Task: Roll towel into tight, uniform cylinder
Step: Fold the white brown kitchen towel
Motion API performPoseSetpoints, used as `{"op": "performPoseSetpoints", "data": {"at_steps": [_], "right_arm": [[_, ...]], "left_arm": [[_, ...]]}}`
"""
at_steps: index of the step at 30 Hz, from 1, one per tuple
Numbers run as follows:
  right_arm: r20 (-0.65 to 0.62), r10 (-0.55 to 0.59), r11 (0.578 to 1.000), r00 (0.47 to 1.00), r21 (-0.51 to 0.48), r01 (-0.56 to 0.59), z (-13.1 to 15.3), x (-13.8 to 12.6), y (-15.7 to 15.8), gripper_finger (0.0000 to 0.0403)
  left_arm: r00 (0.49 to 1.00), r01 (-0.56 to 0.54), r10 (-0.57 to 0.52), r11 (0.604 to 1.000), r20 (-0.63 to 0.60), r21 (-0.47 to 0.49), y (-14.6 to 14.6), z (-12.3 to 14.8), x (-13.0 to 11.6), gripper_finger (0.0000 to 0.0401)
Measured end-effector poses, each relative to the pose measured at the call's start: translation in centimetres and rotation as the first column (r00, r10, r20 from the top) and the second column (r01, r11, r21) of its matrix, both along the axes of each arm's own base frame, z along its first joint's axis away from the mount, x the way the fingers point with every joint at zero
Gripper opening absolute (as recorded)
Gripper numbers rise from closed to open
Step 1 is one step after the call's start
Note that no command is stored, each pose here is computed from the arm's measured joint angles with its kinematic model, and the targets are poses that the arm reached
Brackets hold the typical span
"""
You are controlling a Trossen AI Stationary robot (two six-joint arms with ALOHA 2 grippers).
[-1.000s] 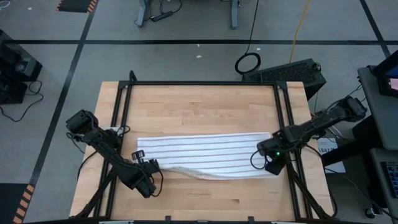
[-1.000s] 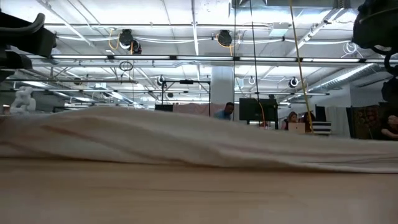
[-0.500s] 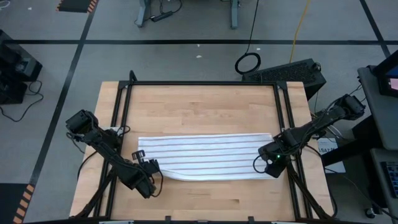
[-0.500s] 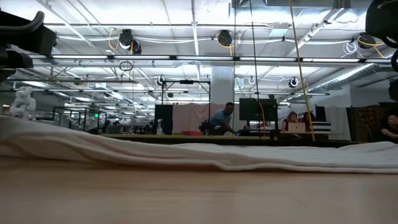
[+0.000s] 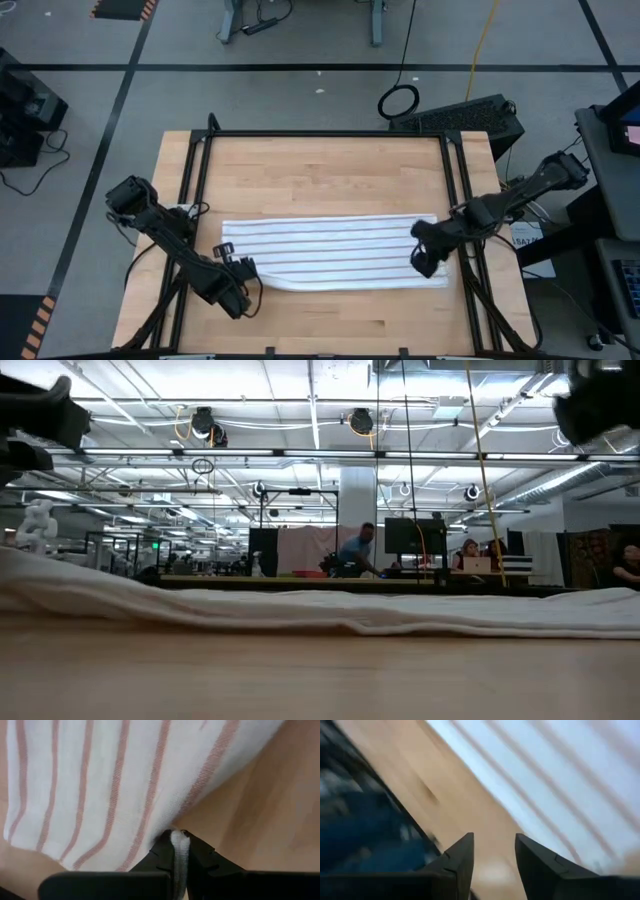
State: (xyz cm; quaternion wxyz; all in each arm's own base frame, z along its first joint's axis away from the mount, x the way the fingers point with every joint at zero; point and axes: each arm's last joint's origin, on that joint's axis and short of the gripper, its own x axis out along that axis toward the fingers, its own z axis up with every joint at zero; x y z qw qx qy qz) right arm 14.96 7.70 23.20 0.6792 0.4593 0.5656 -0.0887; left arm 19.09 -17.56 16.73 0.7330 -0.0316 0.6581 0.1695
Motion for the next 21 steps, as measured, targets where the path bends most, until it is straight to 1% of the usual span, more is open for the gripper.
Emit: {"op": "performPoseSetpoints", "data": {"at_steps": [3,5,6,8,10,11,13,15,16,18,21], "right_arm": [[0.204,-0.074,0.992,0.976,-0.09,0.094,2.1,1.3,0.0,0.0132],[0.29,-0.091,0.984,0.953,-0.122,0.131,3.0,2.0,0.1,0.0132],[0.325,-0.082,0.982,0.942,-0.137,0.132,3.4,2.3,0.1,0.0132],[0.368,-0.014,0.981,0.93,-0.174,0.084,3.7,2.9,0.4,0.0132],[0.368,0.118,0.974,0.922,-0.225,-0.035,3.4,3.2,0.9,0.0132],[0.345,0.189,0.963,0.919,-0.247,-0.105,3.1,3.2,1.2,0.0132],[0.269,0.313,0.931,0.911,-0.277,-0.238,2.2,3.0,1.6,0.0134],[0.197,0.382,0.901,0.903,-0.296,-0.317,1.3,3.0,1.8,0.0139],[0.181,0.398,0.893,0.899,-0.302,-0.335,1.1,3.1,1.8,0.0142],[0.189,0.408,0.889,0.893,-0.307,-0.341,0.7,3.8,1.8,0.015],[0.285,0.389,0.898,0.876,-0.331,-0.291,0.7,5.6,1.8,0.0163]], "left_arm": [[0.999,0.045,-0.044,0.998,0.033,-0.049,-0.1,1.5,0.1,0.002],[0.997,0.049,-0.044,0.996,0.067,-0.072,0.0,2.5,-0.1,0.002],[0.996,0.05,-0.043,0.995,0.084,-0.082,0.2,2.9,-0.2,0.002],[0.992,0.054,-0.042,0.993,0.117,-0.1,0.5,3.8,-0.4,0.002],[0.989,0.059,-0.043,0.991,0.14,-0.117,0.7,4.5,-0.7,0.002],[0.988,0.065,-0.046,0.99,0.149,-0.123,0.8,4.8,-0.8,0.002],[0.984,0.084,-0.061,0.987,0.165,-0.136,1.0,5.4,-1.0,0.002],[0.982,0.102,-0.073,0.981,0.172,-0.164,1.1,5.9,-1.2,0.002],[0.981,0.116,-0.083,0.975,0.177,-0.191,1.1,6.1,-1.2,0.002],[0.978,0.132,-0.085,0.957,0.188,-0.257,1.1,6.8,-1.4,0.002],[0.975,0.138,-0.068,0.931,0.211,-0.338,1.2,7.6,-1.4,0.002]]}}
